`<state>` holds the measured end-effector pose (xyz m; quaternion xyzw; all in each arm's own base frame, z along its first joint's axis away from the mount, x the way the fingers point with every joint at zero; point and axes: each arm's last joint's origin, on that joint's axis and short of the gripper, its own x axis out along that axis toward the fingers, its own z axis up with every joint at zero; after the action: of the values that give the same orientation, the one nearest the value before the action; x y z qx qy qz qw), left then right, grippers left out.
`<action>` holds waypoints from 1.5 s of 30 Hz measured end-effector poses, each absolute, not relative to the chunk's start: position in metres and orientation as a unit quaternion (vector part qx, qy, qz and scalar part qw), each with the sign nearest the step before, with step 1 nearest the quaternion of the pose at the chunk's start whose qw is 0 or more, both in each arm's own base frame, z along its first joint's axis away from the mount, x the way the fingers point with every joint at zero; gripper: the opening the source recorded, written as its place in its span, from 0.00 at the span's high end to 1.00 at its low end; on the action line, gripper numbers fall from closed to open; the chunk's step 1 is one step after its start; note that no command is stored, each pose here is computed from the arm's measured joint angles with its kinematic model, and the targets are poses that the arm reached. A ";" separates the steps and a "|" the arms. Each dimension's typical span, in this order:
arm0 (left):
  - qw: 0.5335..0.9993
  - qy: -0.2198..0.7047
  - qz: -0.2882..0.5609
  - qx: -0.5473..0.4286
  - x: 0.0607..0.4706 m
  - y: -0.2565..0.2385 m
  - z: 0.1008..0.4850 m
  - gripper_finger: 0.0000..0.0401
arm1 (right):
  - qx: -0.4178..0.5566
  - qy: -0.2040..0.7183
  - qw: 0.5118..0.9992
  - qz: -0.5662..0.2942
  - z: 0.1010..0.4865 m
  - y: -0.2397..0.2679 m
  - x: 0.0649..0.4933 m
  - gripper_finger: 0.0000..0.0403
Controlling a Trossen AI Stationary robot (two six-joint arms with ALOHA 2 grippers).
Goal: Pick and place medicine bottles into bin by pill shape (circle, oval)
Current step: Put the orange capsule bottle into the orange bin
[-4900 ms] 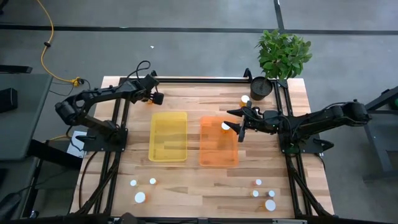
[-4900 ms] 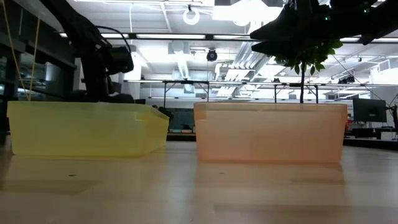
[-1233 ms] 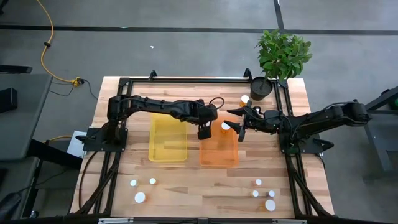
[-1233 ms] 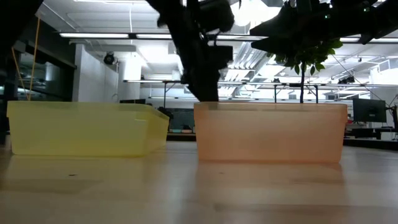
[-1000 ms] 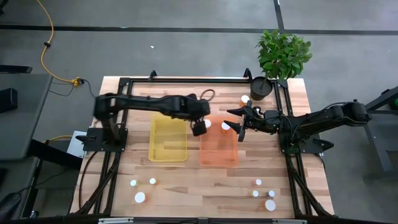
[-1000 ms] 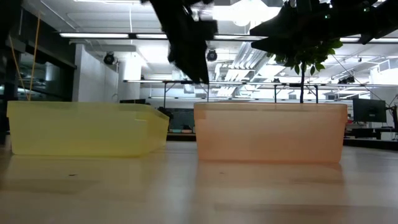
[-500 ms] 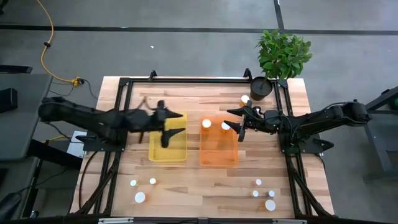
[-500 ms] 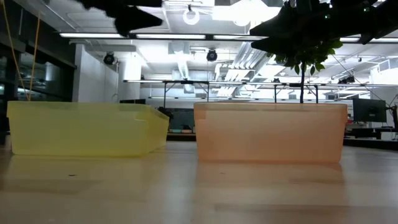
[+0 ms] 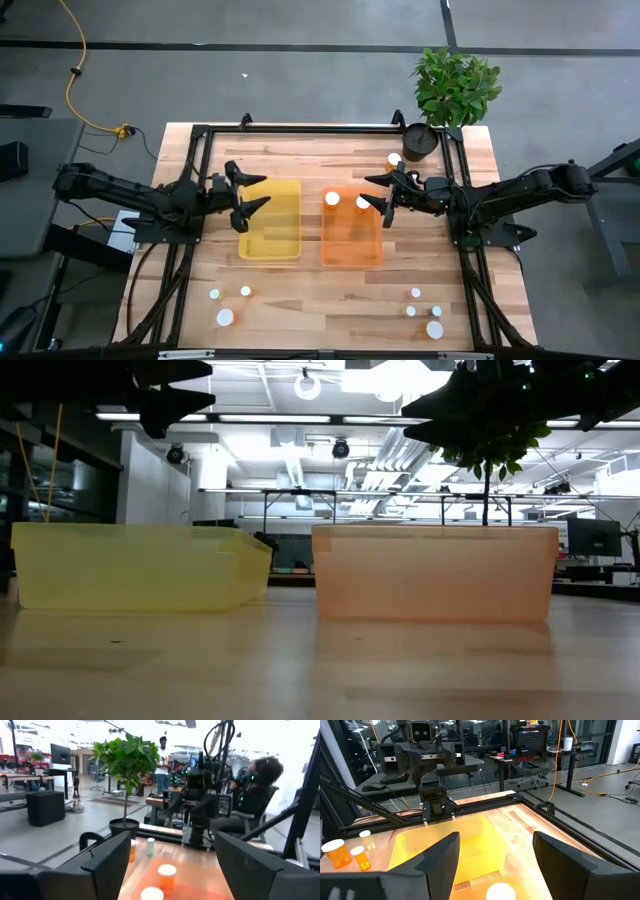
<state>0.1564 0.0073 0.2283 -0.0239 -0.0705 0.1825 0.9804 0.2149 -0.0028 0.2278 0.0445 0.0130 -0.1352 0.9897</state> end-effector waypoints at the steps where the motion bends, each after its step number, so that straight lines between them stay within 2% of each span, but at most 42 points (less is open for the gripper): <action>1: 0.981 -0.069 0.183 -0.019 0.156 0.007 0.228 0.32 | 0.045 0.013 0.990 -0.135 0.228 -0.003 0.215 0.39; 4: 0.981 -0.067 0.179 -0.009 0.157 0.007 0.228 0.32 | 0.063 0.009 0.986 -0.154 0.228 -0.004 0.215 0.39; 6: 0.982 -0.067 0.174 -0.009 0.157 0.007 0.228 0.32 | 0.100 0.007 0.971 -0.219 0.228 -0.007 0.214 0.39; 12: 0.983 -0.066 0.174 -0.012 0.157 0.007 0.228 0.32 | 0.124 0.112 0.883 -0.439 0.232 -0.017 0.216 0.39; 16: 0.983 -0.064 0.173 -0.011 0.157 0.007 0.227 0.32 | 0.147 0.133 0.835 -0.513 0.224 -0.026 0.221 0.39; 29: 0.983 -0.060 0.170 -0.012 0.157 0.006 0.226 0.32 | 0.141 0.181 0.769 -0.596 0.182 -0.068 0.240 0.39; 40: 0.983 -0.056 0.169 -0.035 0.157 0.006 0.225 0.32 | 0.201 0.204 0.740 -0.608 0.161 -0.089 0.240 0.39; 45: 0.983 -0.056 0.169 -0.035 0.157 0.006 0.225 0.32 | 0.193 0.214 0.740 -0.608 0.163 -0.096 0.238 0.39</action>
<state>0.1573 0.0062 0.2248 -0.0346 -0.0564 0.1689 0.9834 0.2377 -0.0957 0.1630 0.1934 0.2138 -0.6078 0.7399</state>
